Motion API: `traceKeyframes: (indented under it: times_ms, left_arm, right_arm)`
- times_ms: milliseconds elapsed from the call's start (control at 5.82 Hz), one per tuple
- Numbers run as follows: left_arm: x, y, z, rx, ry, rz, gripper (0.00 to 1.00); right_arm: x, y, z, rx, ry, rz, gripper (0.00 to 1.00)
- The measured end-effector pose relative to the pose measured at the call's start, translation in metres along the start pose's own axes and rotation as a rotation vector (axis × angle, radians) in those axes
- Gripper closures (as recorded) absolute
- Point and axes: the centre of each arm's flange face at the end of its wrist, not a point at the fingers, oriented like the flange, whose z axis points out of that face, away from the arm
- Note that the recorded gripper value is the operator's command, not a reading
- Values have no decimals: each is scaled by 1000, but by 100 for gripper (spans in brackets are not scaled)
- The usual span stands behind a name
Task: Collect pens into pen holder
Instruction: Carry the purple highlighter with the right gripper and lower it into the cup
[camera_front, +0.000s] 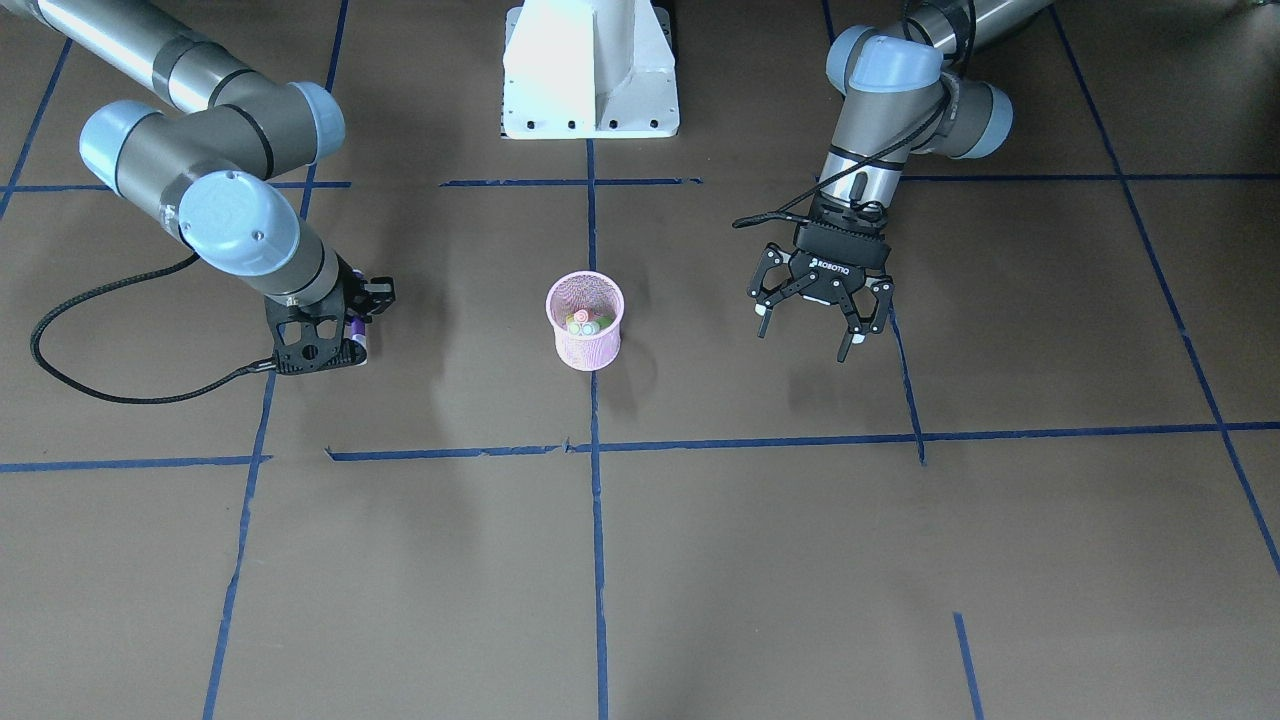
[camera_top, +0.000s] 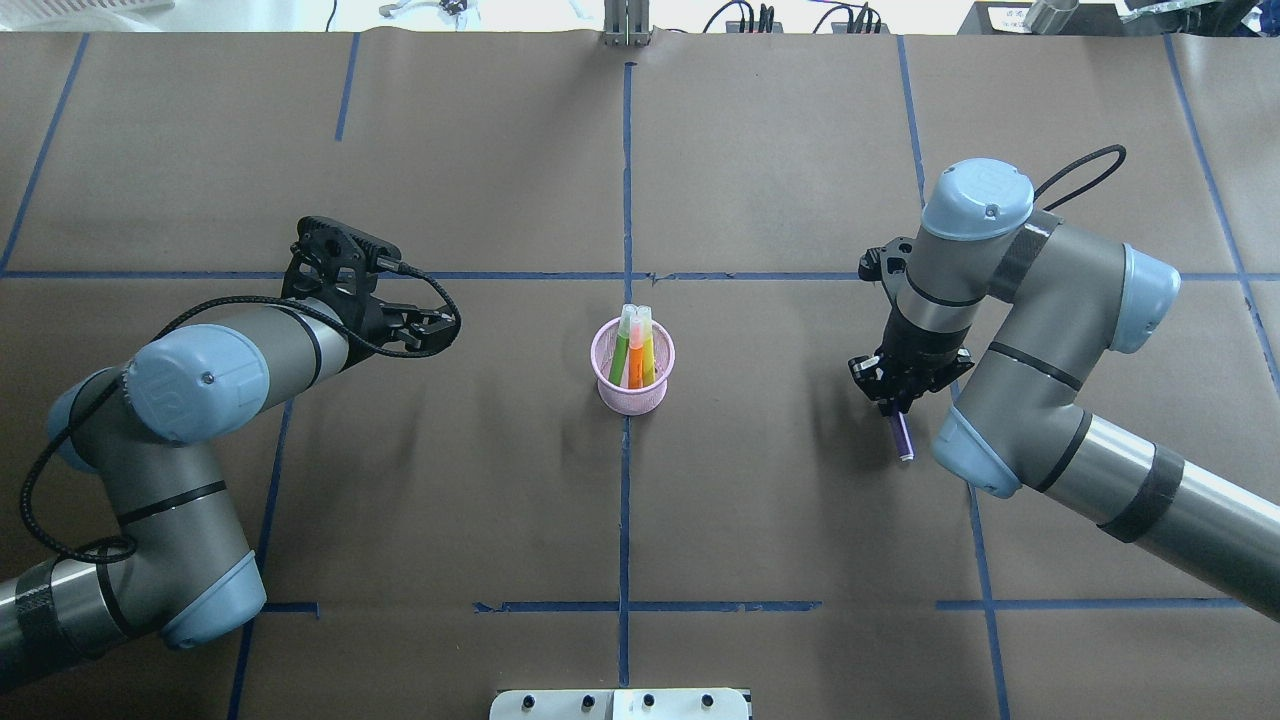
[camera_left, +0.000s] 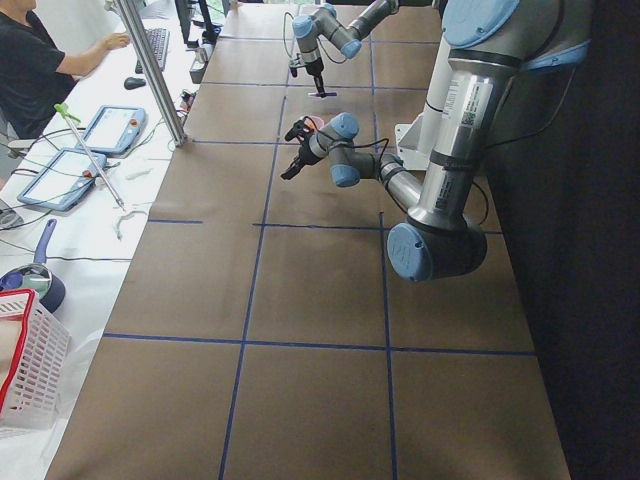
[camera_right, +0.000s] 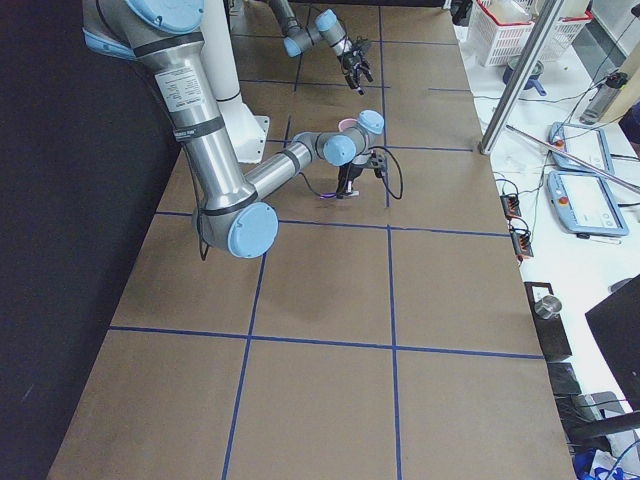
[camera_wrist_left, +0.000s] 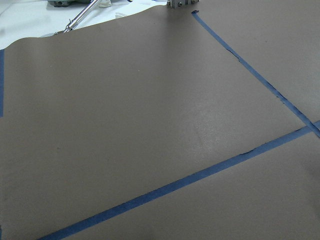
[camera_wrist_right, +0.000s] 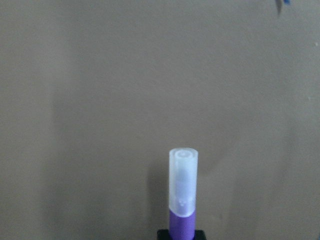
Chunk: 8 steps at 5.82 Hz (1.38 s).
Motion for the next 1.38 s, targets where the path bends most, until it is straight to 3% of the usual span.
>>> traceKeyframes:
  times_ms: [172, 516, 860, 1204, 1376]
  left_arm:
    - [3, -4, -6, 10, 11, -3, 0]
    - [5, -8, -13, 20, 23, -5, 0]
    - [5, -9, -14, 22, 24, -6, 0]
    - [5, -9, -15, 23, 24, -6, 0]
    - [5, -9, -15, 24, 25, -7, 0]
  right_arm:
    - [-42, 2, -38, 115, -35, 16, 100]
    - [-127, 25, -97, 404, -121, 83, 100]
    - [-193, 68, -90, 702, -86, 58, 99]
    - [-229, 99, -72, 909, -71, 31, 99]
    - [-237, 104, -61, 977, -72, 37, 99]
